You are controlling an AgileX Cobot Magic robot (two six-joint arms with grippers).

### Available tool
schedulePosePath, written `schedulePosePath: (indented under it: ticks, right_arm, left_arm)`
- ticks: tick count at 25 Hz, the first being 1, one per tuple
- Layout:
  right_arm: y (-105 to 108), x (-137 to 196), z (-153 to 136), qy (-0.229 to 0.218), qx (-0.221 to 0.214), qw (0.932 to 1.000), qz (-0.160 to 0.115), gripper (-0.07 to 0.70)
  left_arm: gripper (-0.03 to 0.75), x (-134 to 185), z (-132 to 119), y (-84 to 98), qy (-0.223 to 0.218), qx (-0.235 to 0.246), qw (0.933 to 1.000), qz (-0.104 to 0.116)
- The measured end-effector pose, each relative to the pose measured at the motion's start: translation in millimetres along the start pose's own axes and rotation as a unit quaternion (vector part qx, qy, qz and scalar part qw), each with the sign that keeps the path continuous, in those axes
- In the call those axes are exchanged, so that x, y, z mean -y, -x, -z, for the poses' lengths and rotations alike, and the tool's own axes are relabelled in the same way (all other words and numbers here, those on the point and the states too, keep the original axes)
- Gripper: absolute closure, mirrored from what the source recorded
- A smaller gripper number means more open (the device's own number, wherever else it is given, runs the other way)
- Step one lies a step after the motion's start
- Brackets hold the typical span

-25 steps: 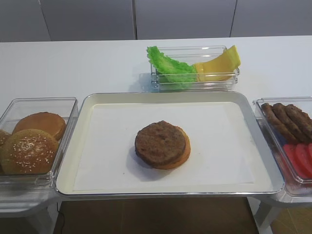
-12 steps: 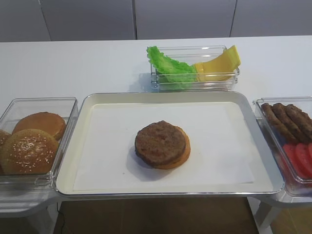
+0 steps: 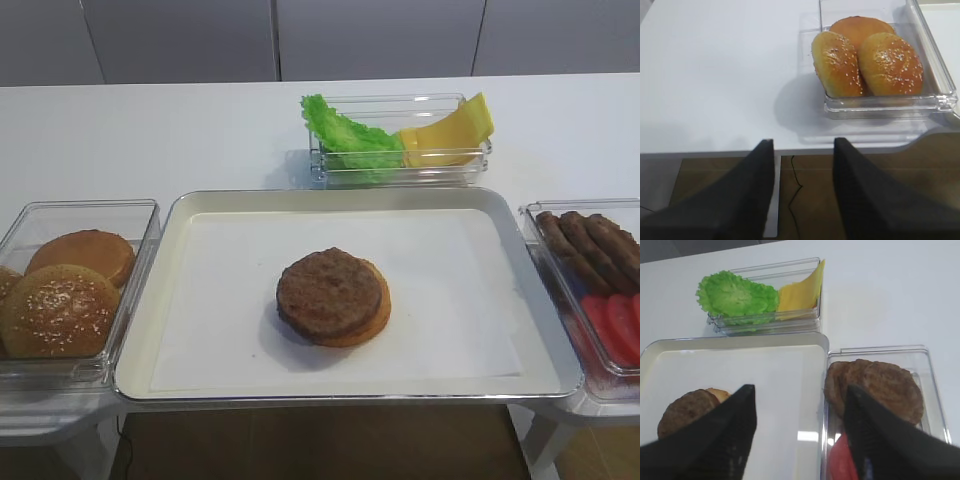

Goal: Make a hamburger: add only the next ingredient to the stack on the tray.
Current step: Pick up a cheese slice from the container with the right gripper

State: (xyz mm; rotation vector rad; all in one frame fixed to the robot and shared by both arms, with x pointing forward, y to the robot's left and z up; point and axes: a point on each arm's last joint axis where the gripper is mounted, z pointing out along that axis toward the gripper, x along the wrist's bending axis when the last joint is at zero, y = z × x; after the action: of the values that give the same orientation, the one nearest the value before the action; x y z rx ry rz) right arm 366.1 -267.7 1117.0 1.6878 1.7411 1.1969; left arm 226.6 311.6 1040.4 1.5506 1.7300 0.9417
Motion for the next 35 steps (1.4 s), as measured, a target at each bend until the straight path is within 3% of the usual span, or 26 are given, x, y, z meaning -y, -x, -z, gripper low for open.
schedulePosePath:
  ticks: [12, 19, 28, 35]
  right_arm:
    - [10, -75, -127, -0.106, 0.006, 0.9941, -0.022, 0.213]
    - [20, -98, -199, -0.153, 0.008, 0.9879, -0.028, 0.213]
    - [36, -92, -275, -0.203, 0.015, 0.9783, -0.038, 0.265]
    - [43, -81, -297, -0.215, 0.020, 0.9755, -0.042, 0.342]
  left_arm:
    - [0.422, 0, 0, 0.0, 0.000, 0.000, 1.0000, 0.000]
    - [0.422, 0, 0, 0.0, 0.000, 0.000, 1.0000, 0.000]
    - [0.422, 0, 0, 0.0, 0.000, 0.000, 1.0000, 0.000]
    - [0.422, 0, 0, 0.0, 0.000, 0.000, 1.0000, 0.000]
